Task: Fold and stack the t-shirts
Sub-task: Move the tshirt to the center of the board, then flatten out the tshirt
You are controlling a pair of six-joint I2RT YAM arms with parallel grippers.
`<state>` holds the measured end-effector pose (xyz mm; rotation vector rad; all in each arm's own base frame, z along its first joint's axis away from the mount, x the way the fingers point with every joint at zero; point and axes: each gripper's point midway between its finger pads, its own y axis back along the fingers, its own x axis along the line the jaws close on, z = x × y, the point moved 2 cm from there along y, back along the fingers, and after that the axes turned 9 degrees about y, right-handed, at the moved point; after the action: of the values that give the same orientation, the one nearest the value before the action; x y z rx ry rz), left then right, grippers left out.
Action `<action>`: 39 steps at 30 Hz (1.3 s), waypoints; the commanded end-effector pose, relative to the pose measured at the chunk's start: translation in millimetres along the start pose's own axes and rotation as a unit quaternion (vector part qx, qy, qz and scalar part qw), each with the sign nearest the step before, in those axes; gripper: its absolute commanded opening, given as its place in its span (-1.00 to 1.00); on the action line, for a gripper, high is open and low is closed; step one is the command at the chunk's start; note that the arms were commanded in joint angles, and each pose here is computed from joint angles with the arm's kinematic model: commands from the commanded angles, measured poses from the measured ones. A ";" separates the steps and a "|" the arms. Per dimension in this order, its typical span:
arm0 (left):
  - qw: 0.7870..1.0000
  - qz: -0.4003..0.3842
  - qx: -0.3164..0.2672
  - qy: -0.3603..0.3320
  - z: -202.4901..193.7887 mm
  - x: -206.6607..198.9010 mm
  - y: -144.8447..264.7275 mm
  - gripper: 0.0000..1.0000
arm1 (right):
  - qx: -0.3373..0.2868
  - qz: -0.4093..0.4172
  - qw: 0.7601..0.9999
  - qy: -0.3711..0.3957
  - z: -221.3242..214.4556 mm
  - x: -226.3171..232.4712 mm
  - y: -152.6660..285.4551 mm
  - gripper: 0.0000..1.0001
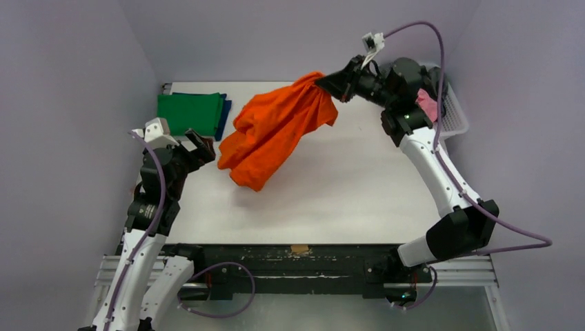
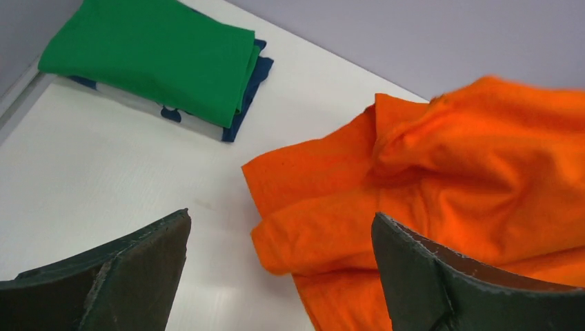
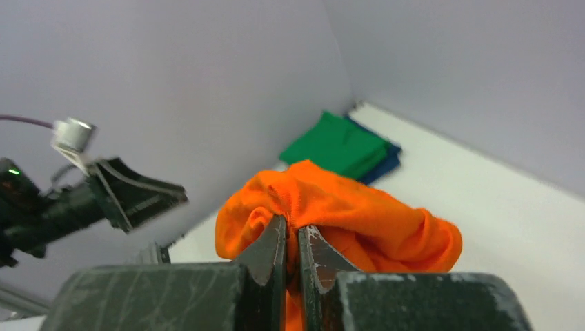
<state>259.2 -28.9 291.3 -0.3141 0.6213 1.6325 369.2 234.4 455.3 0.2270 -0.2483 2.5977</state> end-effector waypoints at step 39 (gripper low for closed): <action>0.902 0.261 0.299 0.172 -134.3 100.5 -79.5 1.00 | 0.407 0.189 0.862 0.234 -390.9 113.7 -84.1 -0.16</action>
<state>303.9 -15.3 111.4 0.0577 1.4862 1.8272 269.3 432.9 105.7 0.0610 1.0670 2.7840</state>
